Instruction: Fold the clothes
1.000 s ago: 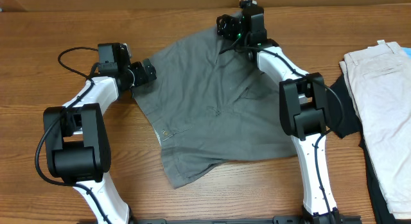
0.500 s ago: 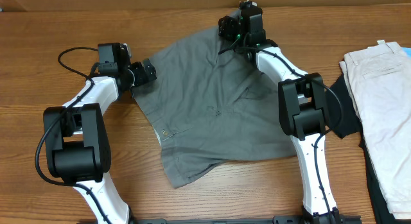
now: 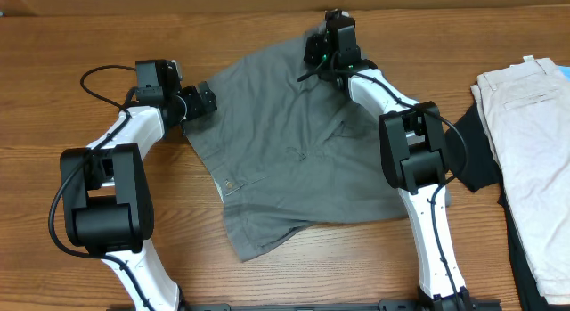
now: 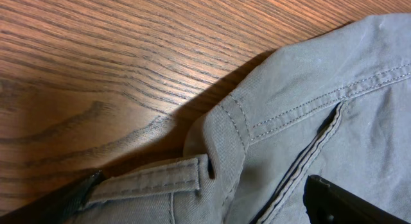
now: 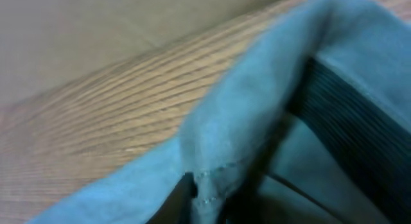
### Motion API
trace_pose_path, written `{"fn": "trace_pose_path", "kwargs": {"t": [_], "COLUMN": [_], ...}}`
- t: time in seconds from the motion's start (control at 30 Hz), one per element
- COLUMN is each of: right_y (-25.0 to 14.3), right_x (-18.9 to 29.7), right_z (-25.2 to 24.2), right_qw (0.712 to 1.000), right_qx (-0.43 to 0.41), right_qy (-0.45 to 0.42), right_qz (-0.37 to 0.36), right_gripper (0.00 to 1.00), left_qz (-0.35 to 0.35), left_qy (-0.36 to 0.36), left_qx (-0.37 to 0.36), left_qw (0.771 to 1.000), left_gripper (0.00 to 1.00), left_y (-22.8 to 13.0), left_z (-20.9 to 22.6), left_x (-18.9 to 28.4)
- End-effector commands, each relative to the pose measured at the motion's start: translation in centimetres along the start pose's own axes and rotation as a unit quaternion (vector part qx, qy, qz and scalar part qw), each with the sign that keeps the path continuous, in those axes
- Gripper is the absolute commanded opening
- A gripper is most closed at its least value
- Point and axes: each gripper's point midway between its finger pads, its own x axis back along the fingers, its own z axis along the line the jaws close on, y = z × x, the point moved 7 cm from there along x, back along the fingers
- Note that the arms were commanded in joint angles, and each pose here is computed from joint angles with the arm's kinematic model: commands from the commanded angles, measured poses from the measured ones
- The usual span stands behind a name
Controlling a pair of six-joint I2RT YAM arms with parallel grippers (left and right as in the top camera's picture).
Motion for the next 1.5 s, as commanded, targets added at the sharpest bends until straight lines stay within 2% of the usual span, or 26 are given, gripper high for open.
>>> {"fn": "trace_pose_path", "kwargs": {"t": [0.0,0.2,0.47,0.57,0.7,0.73,0.8,0.87,1.0,1.27,1.37,1.4,1.47], "right_y": [1.7,2.9,5.0,5.8,6.5,6.7,6.9,7.2,7.4,6.6,6.4,6.4,6.4], "right_x": [-0.1,1.0,2.9,3.4,4.0,4.2,4.6,4.9,5.3,5.4,5.4,5.5,5.5], "right_z": [-0.4,-2.4,-3.2,-2.7,-1.4,-1.1,-0.6,-0.3,-0.1,-0.2,-0.3,-0.3,-0.4], "right_qw": [1.000,0.999,0.996,0.996,0.997,0.996,0.996,0.996,0.996,0.995,0.994,0.994,0.994], "right_qx": [-0.003,-0.020,-0.046,-0.046,-0.032,-0.032,-0.030,-0.029,-0.030,-0.003,-0.001,-0.001,-0.001], "right_qy": [-0.007,-0.040,-0.012,-0.011,0.004,0.004,0.004,0.004,0.004,0.002,-0.002,-0.002,-0.003], "right_qz": [-0.010,0.027,0.075,0.073,0.077,0.078,0.081,0.082,0.083,0.104,0.110,0.111,0.112], "right_gripper": [0.06,0.04,0.04,0.04,0.04,0.04,0.04,0.04,0.04,0.04,0.04,0.04,0.04], "left_qz": [0.012,-0.004,-0.013,-0.011,-0.021,-0.022,-0.023,-0.024,-0.025,-0.012,0.000,0.002,0.005], "left_qy": [-0.005,-0.009,0.009,0.007,-0.010,-0.013,-0.017,-0.012,0.014,-0.001,-0.037,-0.045,-0.053], "left_qx": [-0.011,-0.016,-0.015,-0.017,-0.025,-0.026,-0.026,-0.026,-0.009,0.004,0.002,0.002,0.002], "left_qw": [1.000,1.000,1.000,1.000,0.999,0.999,0.999,0.999,1.000,1.000,0.999,0.999,0.999], "left_gripper": [1.00,1.00,0.99,0.91,0.73,0.72,0.76,0.90,0.95,0.98,0.91,0.86,0.68], "left_y": [-0.5,0.1,0.5,0.3,0.6,0.7,0.8,0.8,0.5,-0.1,0.2,0.2,0.4], "left_z": [-0.2,-0.3,0.6,0.4,-0.2,-0.3,-0.4,-0.3,0.6,1.4,0.7,0.6,0.4], "left_x": [-0.7,-0.7,-0.7,-0.9,-0.9,-0.9,-0.9,-0.9,-1.8,-5.5,-6.5,-6.7,-6.7]}}
